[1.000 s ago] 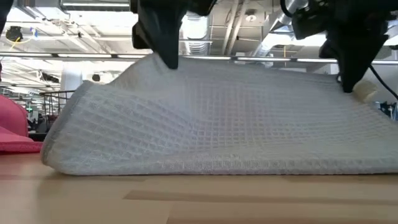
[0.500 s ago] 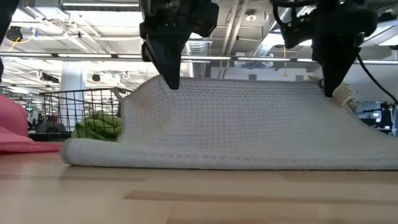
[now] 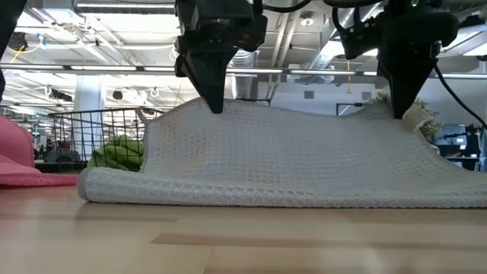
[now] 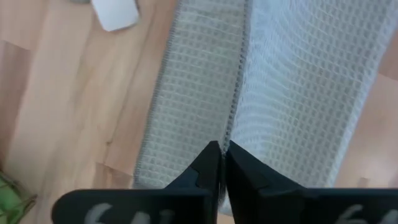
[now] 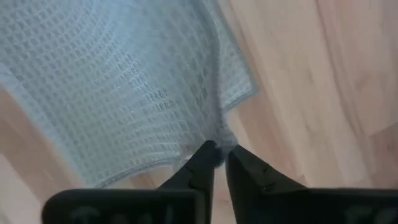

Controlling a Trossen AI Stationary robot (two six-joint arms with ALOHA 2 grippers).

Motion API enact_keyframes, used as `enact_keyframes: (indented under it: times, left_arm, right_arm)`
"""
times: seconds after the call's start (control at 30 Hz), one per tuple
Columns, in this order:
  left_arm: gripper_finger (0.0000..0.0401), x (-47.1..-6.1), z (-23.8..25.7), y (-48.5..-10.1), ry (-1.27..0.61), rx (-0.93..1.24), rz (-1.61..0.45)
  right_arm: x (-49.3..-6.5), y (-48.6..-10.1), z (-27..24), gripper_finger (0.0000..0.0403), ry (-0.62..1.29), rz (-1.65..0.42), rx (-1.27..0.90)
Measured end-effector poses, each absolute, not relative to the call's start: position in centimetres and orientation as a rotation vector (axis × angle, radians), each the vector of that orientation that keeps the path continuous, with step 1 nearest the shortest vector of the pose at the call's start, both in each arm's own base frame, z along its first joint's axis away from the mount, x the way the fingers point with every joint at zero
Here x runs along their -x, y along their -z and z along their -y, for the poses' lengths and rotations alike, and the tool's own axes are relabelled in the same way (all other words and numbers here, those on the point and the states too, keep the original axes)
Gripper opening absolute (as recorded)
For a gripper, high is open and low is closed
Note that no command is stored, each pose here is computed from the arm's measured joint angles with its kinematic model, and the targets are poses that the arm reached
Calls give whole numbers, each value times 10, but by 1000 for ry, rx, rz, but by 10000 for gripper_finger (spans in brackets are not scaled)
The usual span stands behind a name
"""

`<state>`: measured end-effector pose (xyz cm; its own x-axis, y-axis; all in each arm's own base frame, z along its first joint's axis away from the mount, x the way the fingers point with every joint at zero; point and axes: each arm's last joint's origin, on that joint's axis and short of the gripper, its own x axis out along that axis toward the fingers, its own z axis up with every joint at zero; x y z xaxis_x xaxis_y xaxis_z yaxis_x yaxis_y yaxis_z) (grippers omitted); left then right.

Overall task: Fold microfiber towels
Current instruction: Fold the gray microfiber cloth

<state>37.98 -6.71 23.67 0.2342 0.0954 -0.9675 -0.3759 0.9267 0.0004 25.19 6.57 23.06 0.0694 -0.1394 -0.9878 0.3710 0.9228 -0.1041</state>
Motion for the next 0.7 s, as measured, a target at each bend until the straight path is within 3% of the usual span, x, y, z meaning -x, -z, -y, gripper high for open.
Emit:
enact_keyframes:
  times: [0.33, 0.53, 0.7]
  left_arm:
    - [111, -382, 55, -237, -379, 254, -1283]
    - [137, -381, 61, -238, -339, 315, -1293]
    - [140, -373, 81, -252, -288, 331, -1261]
  right_arm:
    - [-254, -231, -59, 152, 429, -1432, -170]
    - [-249, -233, -71, 192, 192, -1501, -88]
    - [-242, -230, -99, 203, -62, -1506, 148]
